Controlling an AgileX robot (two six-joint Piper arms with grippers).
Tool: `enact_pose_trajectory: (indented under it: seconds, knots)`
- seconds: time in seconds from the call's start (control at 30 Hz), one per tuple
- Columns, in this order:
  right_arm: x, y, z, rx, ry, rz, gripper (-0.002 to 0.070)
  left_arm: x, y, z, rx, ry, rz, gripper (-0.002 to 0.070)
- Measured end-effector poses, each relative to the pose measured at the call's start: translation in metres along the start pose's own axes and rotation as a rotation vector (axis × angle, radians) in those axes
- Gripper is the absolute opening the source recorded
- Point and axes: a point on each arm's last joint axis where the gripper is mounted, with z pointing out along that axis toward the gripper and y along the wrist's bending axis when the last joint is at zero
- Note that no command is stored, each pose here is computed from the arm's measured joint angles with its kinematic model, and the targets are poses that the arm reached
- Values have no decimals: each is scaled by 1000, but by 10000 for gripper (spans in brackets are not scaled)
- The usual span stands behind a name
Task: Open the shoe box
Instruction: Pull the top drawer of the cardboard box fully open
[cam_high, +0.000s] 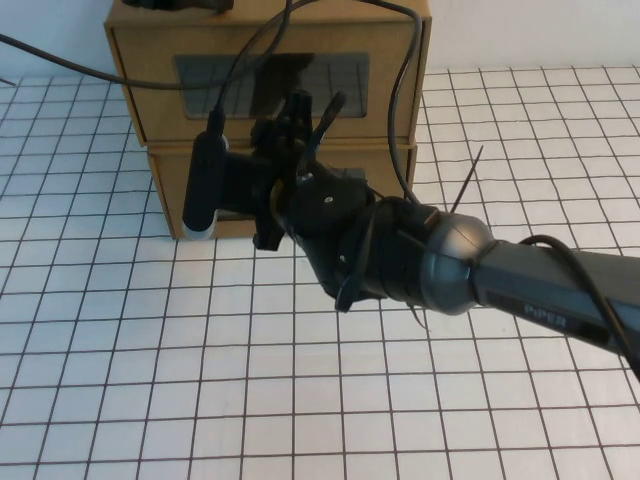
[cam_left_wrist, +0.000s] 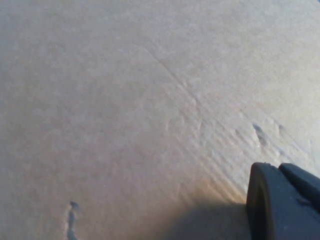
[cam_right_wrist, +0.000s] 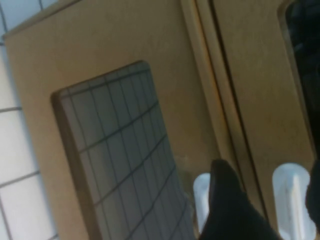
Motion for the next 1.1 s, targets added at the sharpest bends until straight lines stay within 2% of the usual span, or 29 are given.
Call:
enact_pose_trajectory:
  seconds: [0.23,0.73,1.1]
  knots:
    - [13,-5,10,11,21,-12,304,0,-1,0,8,5,0,-2]
    - [21,-11,14,13,16,-28,195,1,-1,0,11,7,0,-2]
    - [23,-13,14,32,40,-44,181,1,-1,0,11,7,0,-2]
